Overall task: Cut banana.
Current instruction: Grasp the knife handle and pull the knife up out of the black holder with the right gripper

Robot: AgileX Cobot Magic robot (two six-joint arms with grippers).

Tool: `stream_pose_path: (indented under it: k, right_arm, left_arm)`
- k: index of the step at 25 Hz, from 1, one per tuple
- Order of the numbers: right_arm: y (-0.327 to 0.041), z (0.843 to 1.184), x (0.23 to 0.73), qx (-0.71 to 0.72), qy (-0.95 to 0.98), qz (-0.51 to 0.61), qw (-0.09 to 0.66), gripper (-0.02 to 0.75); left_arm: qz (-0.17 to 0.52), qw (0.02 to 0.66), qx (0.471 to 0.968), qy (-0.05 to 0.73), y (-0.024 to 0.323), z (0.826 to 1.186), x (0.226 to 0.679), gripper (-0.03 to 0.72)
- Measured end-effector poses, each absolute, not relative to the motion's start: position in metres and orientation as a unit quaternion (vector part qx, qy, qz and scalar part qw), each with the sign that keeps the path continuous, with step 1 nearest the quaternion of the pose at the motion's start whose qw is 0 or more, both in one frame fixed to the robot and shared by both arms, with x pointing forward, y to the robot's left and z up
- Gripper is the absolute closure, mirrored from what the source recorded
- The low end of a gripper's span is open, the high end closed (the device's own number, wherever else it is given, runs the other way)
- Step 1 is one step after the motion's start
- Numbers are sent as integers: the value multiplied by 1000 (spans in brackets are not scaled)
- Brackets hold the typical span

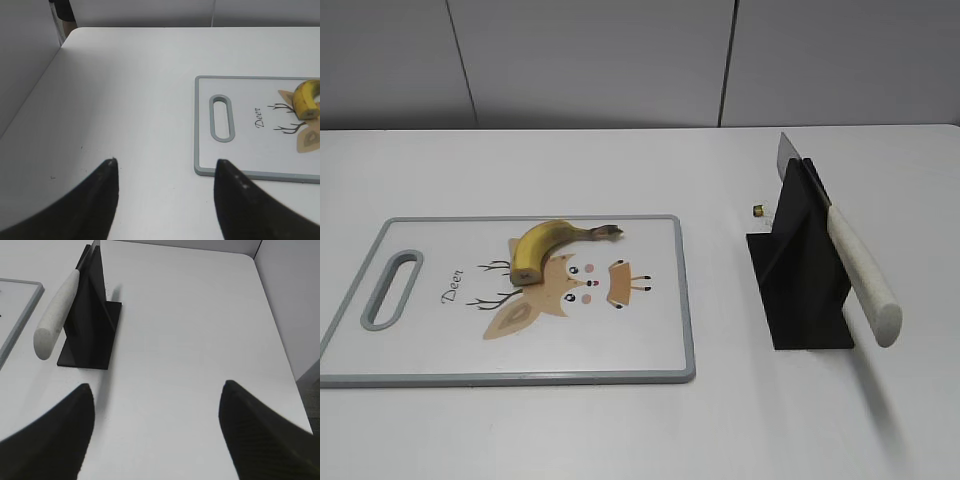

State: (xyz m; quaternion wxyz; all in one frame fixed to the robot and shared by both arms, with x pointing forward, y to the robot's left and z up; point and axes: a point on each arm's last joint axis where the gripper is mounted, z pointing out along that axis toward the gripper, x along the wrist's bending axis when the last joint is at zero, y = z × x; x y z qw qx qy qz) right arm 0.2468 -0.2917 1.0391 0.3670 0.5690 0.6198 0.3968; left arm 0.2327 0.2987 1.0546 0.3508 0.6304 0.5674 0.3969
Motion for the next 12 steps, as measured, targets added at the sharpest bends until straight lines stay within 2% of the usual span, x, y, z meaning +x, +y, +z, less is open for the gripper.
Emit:
stream_pose_path:
  k: [12]
  right_arm:
    - [-292,1039,247,569,620,397,367,150]
  left_arm:
    - [397,351,630,567,299,1055,233,100]
